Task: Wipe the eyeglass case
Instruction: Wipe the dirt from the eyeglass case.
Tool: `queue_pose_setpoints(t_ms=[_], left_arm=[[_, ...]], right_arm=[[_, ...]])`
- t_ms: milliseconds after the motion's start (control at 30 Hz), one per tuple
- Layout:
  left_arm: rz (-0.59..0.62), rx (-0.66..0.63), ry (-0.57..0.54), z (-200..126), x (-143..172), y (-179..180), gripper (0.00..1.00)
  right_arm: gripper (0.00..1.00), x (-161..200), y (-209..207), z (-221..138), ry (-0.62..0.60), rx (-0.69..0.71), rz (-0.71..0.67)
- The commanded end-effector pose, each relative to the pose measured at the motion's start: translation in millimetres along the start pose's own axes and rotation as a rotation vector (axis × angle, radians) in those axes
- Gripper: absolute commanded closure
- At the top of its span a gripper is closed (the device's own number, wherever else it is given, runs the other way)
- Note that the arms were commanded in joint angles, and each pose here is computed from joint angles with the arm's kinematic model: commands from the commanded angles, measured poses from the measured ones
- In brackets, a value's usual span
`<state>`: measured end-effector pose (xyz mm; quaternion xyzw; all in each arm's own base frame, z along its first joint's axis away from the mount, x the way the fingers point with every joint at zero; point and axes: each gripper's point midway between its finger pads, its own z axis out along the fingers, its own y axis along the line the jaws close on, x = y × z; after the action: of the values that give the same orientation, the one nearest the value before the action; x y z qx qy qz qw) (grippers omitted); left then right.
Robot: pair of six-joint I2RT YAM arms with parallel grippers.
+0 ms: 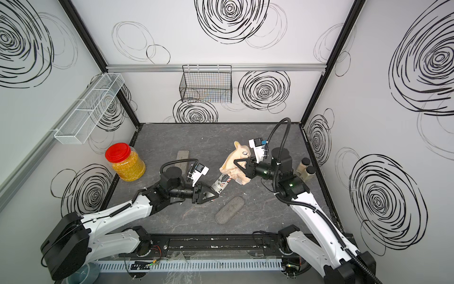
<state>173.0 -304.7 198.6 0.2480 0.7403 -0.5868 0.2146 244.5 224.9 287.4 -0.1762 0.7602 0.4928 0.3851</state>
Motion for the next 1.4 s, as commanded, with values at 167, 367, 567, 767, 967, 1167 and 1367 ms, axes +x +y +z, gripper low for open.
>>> queue_pose_setpoints(t_ms=[167, 367, 567, 767, 967, 1167, 1367], left_arm=[[0.136, 0.128, -0.046, -6, -13, -43, 0.39], [0.124, 0.123, -0.04, -5, -11, -40, 0.38], [0.118, 0.116, -0.043, -3, -12, -36, 0.39], [0.114, 0.118, -0.042, -2, -15, -37, 0.39], [0.135, 0.124, -0.055, -6, -16, -44, 0.39], [0.141, 0.12, -0.061, -8, -17, -45, 0.39], [0.134, 0.116, -0.054, -6, -15, -42, 0.39]], right_arm=[[0.97, -4, -27, 14, 0.039, 0.082, 0.097], [0.97, -9, 12, 8, 0.074, -0.087, 0.057], [0.96, -16, 58, -15, 0.027, -0.252, 0.009], [0.96, -10, 44, -10, 0.027, -0.207, 0.044], [0.97, -4, 4, 9, 0.047, -0.072, 0.098], [0.97, 7, -25, 17, 0.124, 0.081, 0.1], [0.97, -13, 18, 3, 0.061, -0.083, 0.034]])
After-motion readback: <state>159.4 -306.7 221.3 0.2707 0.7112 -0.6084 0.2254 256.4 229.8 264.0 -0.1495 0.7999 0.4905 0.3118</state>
